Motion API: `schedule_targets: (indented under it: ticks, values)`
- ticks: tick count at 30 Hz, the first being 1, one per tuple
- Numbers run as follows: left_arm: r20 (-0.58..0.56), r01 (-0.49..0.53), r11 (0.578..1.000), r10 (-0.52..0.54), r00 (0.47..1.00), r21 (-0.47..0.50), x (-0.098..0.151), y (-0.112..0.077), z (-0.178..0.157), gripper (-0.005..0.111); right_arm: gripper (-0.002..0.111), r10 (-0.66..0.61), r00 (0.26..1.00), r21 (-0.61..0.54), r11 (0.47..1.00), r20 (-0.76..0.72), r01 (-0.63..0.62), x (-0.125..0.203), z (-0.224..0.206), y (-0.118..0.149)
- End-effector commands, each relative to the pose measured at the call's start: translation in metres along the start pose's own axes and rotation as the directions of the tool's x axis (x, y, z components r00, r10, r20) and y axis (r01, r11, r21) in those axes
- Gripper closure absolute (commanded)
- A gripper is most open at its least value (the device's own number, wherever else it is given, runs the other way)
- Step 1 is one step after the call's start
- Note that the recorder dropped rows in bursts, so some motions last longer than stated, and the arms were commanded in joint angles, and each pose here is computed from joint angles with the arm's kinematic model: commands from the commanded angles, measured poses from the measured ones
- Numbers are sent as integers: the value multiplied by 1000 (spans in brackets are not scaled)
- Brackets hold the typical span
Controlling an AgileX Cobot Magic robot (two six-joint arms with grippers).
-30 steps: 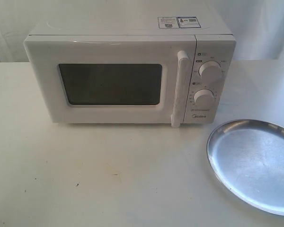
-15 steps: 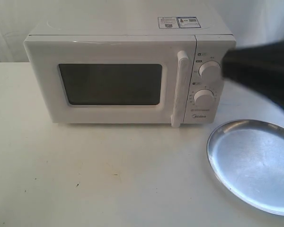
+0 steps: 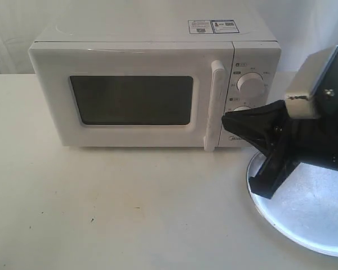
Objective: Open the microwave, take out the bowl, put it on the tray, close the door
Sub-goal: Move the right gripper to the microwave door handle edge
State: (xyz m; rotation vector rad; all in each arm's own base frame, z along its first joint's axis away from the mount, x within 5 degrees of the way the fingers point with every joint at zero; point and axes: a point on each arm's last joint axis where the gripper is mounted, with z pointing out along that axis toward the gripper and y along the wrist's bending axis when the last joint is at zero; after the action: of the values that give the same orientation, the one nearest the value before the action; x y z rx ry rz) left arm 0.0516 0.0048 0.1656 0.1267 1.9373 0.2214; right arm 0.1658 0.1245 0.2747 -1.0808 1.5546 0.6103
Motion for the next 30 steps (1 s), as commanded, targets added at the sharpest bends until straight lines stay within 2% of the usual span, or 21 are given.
schedule_targets:
  ticks: [1, 6, 11, 18, 23, 24, 28, 30]
  values:
    - [5, 7, 1000, -7, 1000, 7, -1, 0, 0, 107, 108, 30, 997, 67, 997, -72, -25, 10, 13, -16]
    - [5, 7, 1000, -7, 1000, 7, -1, 0, 0, 107, 108, 46, 974, 148, 989, -222, -13, 29, 33, -39]
    - [5, 7, 1000, -7, 1000, 7, -1, 0, 0, 107, 108, -10, 936, 207, 974, -352, 88, 38, 51, -65]
    - [5, 7, 1000, -7, 1000, 7, -1, 0, 0, 107, 108, -57, 945, 51, 996, -321, 77, 44, 70, -86]
    - [5, 7, 1000, -7, 1000, 7, -1, 0, 0, 107, 108, 46, 945, 48, 998, -324, -32, 71, 70, -115]
    - [5, 7, 1000, -7, 1000, 7, -1, 0, 0, 107, 108, 84, 945, 77, 995, -317, -63, 76, 68, -123]
    - [5, 7, 1000, -7, 1000, 7, -1, 0, 0, 107, 108, 332, 923, 258, 925, -196, -278, 93, 55, -153]
    - [5, 7, 1000, -7, 1000, 7, -1, 0, 0, 107, 108, 361, 920, 249, 915, -155, -318, 97, 45, -159]
